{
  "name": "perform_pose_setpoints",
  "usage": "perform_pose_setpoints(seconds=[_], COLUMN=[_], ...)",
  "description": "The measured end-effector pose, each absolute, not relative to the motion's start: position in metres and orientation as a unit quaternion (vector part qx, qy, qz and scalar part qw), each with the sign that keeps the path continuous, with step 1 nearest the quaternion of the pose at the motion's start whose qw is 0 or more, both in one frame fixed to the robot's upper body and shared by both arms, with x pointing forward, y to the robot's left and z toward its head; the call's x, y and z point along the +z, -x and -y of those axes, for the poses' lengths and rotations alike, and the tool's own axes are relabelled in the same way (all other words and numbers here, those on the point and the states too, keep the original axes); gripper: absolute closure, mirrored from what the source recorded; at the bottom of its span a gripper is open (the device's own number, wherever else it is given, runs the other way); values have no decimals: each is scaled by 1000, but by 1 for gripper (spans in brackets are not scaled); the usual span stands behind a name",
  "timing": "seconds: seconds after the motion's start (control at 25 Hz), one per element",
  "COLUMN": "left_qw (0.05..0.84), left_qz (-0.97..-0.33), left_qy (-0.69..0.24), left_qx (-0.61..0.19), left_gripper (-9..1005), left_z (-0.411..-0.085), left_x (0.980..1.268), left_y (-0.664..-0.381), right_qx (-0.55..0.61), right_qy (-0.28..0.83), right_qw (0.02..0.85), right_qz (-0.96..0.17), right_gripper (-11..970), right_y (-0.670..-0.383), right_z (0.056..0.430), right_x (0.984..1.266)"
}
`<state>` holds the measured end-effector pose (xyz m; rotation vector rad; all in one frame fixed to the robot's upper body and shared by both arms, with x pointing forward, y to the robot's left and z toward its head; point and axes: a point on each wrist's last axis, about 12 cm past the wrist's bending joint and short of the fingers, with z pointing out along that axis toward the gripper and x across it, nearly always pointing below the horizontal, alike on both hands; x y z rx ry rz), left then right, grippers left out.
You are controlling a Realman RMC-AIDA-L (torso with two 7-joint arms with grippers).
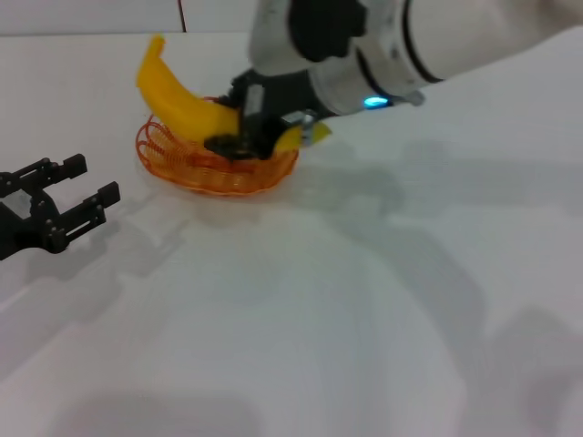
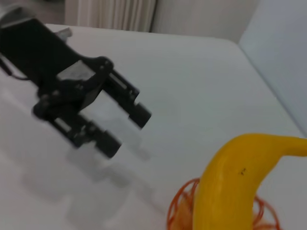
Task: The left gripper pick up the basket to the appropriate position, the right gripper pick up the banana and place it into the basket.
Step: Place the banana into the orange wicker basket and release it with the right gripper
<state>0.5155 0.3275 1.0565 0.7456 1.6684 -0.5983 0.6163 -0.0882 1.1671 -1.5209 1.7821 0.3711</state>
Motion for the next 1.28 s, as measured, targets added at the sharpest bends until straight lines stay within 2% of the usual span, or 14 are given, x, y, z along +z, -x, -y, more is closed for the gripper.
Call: perform_pose_setpoints(seconds=[0.36, 1.04, 1.24, 1.28], left_qw=[571, 570, 569, 568], left_qz=[-709, -709, -712, -712], left_qy=[-322, -323, -320, -320], left_qx=[-259, -260, -259, -259], left_gripper=[380, 380, 380, 380], left_z=[-323, -323, -325, -325], left_x=[1057, 1056, 1055, 1054], left_y=[-518, -518, -515, -515], right_qx=[114, 98, 112, 115], right_qy=[604, 593, 589, 587], right_qw=[394, 390, 393, 396], right_qz=[-683, -697, -697, -697], right_gripper=[479, 478, 253, 249], right_y=[-621, -628, -623, -622], right_z=[64, 63, 67, 70], right_x=[1160, 1147, 1152, 1153])
